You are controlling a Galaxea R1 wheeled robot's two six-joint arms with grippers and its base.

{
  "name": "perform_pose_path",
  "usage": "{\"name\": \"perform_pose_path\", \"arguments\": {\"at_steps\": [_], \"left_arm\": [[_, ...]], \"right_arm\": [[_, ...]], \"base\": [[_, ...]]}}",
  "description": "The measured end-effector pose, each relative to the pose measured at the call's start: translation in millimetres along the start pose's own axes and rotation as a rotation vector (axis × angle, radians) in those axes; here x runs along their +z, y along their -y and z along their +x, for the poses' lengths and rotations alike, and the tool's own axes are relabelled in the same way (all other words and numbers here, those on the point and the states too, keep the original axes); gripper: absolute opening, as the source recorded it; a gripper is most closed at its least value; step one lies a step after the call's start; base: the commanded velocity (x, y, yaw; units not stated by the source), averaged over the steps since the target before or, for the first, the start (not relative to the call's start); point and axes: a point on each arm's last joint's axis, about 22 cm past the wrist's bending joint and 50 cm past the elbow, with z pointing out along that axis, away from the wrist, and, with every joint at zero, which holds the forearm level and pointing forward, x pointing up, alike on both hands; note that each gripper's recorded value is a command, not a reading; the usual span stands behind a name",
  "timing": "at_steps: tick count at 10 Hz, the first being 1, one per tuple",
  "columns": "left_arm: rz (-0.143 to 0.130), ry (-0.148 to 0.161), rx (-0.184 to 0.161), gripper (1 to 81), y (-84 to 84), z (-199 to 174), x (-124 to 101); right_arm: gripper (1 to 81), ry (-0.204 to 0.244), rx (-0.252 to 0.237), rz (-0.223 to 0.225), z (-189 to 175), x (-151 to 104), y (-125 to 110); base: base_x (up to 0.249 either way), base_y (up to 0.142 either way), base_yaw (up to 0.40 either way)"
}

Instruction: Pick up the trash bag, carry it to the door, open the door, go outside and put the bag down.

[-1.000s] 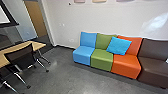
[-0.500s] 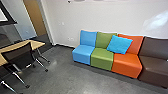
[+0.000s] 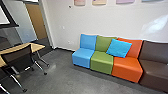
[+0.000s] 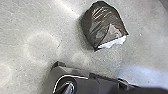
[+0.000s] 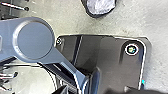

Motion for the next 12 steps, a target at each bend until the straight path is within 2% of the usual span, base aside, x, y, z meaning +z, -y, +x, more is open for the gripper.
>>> {"name": "perform_pose_path", "arguments": {"at_steps": [2,3,5,7,8,9,10,12], "left_arm": [[-0.028,-0.039,0.023,81.1,-18.9,38,9],[-0.041,-0.055,0.029,81.1,-26.6,53,13],[-0.072,-0.070,0.049,81.1,-44.7,74,25],[-0.102,-0.075,0.068,81.1,-61.7,84,40],[-0.117,-0.078,0.075,81.1,-69.6,88,49],[-0.131,-0.085,0.084,81.1,-78.3,93,56],[-0.143,-0.086,0.085,81.1,-85.5,99,62],[-0.142,-0.070,0.071,81.1,-80.8,104,80]], "right_arm": [[81.1,-0.018,-0.015,-0.032,12,-6,-23],[81.1,-0.028,-0.023,-0.029,19,-3,-25],[81.1,-0.053,-0.043,-0.045,36,-6,-39],[81.1,-0.121,-0.070,-0.093,84,-30,-65],[81.1,-0.164,-0.090,-0.093,111,-38,-65],[81.1,-0.185,-0.103,-0.088,128,-41,-63],[81.1,-0.183,-0.110,-0.091,137,-49,-64],[81.1,-0.168,-0.099,-0.130,146,-69,-86]], "base": [[0.000,0.000,0.000],[0.000,0.000,0.000],[0.000,0.000,0.000],[0.000,0.000,0.000],[0.000,0.000,0.000],[0.000,0.000,0.000],[0.000,0.000,0.000],[0.000,0.000,0.000]]}}
